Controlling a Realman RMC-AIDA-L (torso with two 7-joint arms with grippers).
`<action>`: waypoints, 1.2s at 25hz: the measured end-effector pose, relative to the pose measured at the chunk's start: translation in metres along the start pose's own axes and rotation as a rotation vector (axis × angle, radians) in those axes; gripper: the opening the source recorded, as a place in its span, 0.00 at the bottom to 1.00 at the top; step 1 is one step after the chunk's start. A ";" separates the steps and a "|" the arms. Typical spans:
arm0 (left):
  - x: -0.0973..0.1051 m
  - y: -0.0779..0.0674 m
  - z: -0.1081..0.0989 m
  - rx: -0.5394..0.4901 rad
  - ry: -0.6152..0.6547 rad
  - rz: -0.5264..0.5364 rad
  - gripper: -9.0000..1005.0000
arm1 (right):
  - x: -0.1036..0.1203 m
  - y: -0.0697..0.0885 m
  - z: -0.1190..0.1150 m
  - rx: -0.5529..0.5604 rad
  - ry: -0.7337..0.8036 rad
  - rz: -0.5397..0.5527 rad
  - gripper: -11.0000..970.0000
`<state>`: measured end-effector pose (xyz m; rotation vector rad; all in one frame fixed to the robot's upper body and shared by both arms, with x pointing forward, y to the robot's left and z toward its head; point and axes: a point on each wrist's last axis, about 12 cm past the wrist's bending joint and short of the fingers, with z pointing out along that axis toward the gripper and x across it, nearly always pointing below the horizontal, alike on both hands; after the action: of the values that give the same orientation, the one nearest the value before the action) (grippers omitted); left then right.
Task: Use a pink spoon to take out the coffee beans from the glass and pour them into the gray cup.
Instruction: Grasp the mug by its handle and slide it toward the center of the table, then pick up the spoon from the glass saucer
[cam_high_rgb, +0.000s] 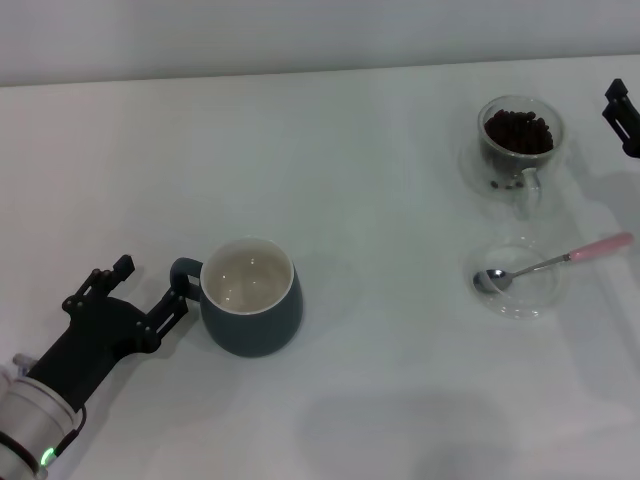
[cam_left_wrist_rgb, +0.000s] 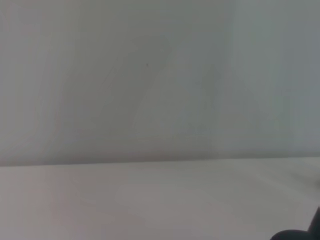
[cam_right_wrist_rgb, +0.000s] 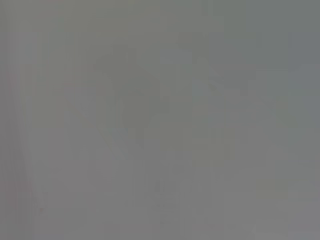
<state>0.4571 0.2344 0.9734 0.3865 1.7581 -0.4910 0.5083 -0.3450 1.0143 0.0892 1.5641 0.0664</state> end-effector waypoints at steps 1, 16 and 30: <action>0.000 0.000 0.000 0.002 -0.001 0.001 0.77 | 0.000 0.000 0.000 -0.001 -0.002 0.000 0.89; 0.008 -0.008 -0.017 0.042 0.000 0.011 0.76 | -0.002 -0.003 0.000 0.006 -0.013 -0.006 0.88; 0.007 0.004 -0.072 -0.081 -0.184 -0.017 0.76 | 0.003 -0.036 -0.027 0.116 -0.004 0.356 0.86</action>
<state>0.3974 0.2752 0.9810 0.2607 1.5992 -0.4510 0.4810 -0.3806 1.0077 0.4584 1.5329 0.2555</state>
